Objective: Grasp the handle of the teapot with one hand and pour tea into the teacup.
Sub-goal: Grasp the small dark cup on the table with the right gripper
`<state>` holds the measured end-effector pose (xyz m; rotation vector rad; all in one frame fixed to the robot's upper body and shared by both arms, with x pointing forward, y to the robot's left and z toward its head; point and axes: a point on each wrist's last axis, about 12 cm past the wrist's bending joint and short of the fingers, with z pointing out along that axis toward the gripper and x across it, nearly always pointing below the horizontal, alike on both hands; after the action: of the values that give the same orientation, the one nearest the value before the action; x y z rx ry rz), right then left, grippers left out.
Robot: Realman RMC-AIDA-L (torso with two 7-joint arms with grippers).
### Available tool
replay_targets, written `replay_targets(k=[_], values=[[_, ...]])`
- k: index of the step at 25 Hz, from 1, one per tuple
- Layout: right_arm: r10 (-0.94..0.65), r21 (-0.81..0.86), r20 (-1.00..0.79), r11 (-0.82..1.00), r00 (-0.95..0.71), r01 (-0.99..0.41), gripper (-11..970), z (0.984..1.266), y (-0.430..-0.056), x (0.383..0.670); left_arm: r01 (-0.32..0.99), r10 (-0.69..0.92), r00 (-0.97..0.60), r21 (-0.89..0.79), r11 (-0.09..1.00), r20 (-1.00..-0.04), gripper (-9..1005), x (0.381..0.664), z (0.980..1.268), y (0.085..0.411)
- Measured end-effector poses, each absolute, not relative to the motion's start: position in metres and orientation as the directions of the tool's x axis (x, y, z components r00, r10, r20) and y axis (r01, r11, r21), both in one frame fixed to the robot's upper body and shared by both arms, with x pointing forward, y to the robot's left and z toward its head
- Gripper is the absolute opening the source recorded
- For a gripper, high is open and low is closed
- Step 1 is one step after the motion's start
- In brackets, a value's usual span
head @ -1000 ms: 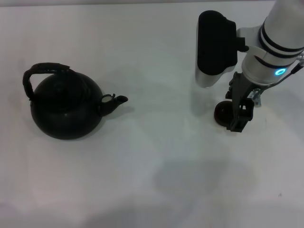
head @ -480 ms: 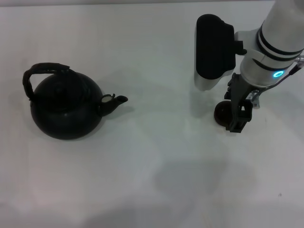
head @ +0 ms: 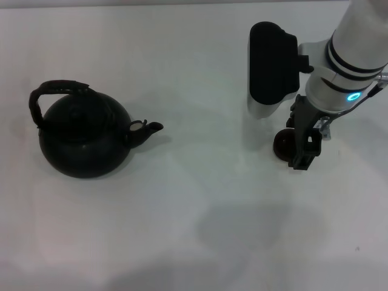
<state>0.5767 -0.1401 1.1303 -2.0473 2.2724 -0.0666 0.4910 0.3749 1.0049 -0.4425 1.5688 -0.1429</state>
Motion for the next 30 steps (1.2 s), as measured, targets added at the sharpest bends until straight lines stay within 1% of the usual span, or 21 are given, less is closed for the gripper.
replay_targets(k=[25,30], values=[[-0.994,-0.102,-0.034,0.105,-0.102,-0.989,860,1.1227,-0.1399,0.5792,-0.195,-0.366,0.015,-0.362,0.911,-0.930,766,0.4891,1.0042,0.3756],[-0.996,-0.100,-0.025,0.093,-0.091,-0.991,809,1.1219,-0.1387,0.5781,-0.197,-0.366,0.015,-0.361,0.911,-0.931,767,0.4897,1.0045,0.3761]])
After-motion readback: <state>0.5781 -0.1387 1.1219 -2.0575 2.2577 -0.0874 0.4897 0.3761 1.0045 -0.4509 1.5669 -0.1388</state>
